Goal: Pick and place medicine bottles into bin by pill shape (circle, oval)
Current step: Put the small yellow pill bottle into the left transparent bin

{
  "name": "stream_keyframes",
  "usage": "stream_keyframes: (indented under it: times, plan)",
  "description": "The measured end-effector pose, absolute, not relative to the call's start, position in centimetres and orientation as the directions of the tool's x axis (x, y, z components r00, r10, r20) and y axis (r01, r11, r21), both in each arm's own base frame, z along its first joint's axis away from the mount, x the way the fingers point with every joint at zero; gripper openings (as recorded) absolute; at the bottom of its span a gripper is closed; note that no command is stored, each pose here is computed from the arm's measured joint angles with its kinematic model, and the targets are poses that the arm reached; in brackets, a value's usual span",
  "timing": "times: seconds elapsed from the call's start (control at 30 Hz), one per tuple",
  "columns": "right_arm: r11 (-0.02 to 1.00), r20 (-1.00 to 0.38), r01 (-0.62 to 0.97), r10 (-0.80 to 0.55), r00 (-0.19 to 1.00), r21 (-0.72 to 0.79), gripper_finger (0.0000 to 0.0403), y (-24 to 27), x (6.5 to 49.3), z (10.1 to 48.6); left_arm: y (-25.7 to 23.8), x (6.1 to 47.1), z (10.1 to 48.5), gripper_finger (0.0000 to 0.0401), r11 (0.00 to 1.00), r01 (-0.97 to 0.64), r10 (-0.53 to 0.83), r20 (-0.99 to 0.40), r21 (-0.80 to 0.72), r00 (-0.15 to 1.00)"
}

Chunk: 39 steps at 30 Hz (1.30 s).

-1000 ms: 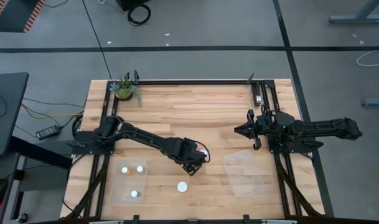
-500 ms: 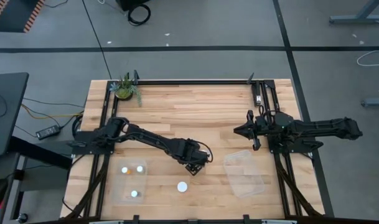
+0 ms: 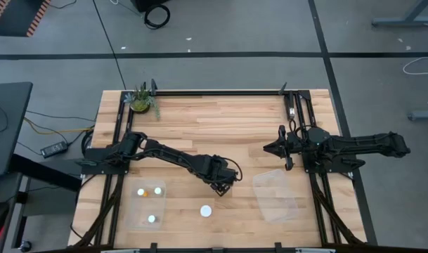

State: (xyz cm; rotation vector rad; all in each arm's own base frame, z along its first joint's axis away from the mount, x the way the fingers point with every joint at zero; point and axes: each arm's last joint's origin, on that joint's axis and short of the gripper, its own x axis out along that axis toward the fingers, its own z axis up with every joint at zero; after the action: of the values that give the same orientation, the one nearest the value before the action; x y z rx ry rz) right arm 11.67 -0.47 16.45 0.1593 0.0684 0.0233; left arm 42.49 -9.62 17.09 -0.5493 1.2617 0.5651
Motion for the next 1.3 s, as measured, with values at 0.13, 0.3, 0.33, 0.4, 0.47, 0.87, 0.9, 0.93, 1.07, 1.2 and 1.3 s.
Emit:
stream_keyframes:
  times: [0.13, 0.3, 0.33, 0.4, 0.47, 0.87, 0.9, 0.93, 1.07, 1.2, 1.3]
  plan:
    - [0.987, -0.067, -0.017, 0.028, 0.997, 0.159, 0.0047, -0.5, 11.7, 16.4, -9.6, 42.5, 17.1, 0.0157, 0.743, -0.665, 0.093, -0.974, -0.07, 0.207]
    - [0.987, -0.071, -0.017, 0.029, 0.997, 0.16, 0.0047, -0.5, 11.7, 16.4, -9.6, 42.5, 17.1, 0.0133, 0.744, -0.664, 0.093, -0.974, -0.07, 0.207]
    - [0.987, -0.071, -0.017, 0.029, 0.997, 0.16, 0.0047, -0.5, 11.7, 16.4, -9.6, 42.5, 17.1, 0.0128, 0.745, -0.664, 0.093, -0.974, -0.07, 0.207]
    - [0.987, -0.072, -0.017, 0.028, 0.997, 0.16, 0.0047, -0.5, 11.7, 16.4, -9.6, 42.5, 17.1, 0.0119, 0.754, -0.653, 0.093, -0.974, -0.067, 0.207]
    - [0.987, -0.072, -0.017, 0.029, 0.997, 0.16, 0.0047, -0.5, 11.7, 16.4, -9.7, 42.5, 17.1, 0.0113, 0.762, -0.645, 0.094, -0.974, -0.064, 0.207]
    - [0.987, -0.072, -0.017, 0.029, 0.997, 0.161, 0.0047, -0.5, 11.7, 16.4, -11.3, 42.1, 17.2, 0.0118, 0.783, -0.612, 0.018, -0.98, -0.109, 0.197]
    - [0.987, -0.072, -0.017, 0.028, 0.997, 0.161, 0.0047, -0.5, 11.7, 16.4, -11.7, 42.0, 17.2, 0.0116, 0.785, -0.608, 0.007, -0.981, -0.117, 0.196]
    - [0.987, -0.072, -0.017, 0.029, 0.997, 0.16, 0.0047, -0.5, 11.7, 16.4, -12.0, 41.9, 17.2, 0.0114, 0.783, -0.61, 0.0, -0.981, -0.121, 0.196]
    - [0.987, -0.072, -0.017, 0.029, 0.997, 0.161, 0.0047, -0.5, 11.7, 16.4, -13.4, 41.5, 17.3, 0.0116, 0.786, -0.602, -0.028, -0.981, -0.139, 0.189]
    - [0.987, -0.072, -0.017, 0.029, 0.997, 0.161, 0.0047, -0.5, 11.7, 16.4, -14.2, 41.2, 17.3, 0.0121, 0.788, -0.595, -0.067, -0.982, -0.161, 0.178]
    - [0.987, -0.072, -0.017, 0.029, 0.997, 0.16, 0.0047, -0.5, 11.7, 16.4, -14.7, 40.8, 17.9, 0.0117, 0.781, -0.6, -0.079, -0.981, -0.17, 0.175]
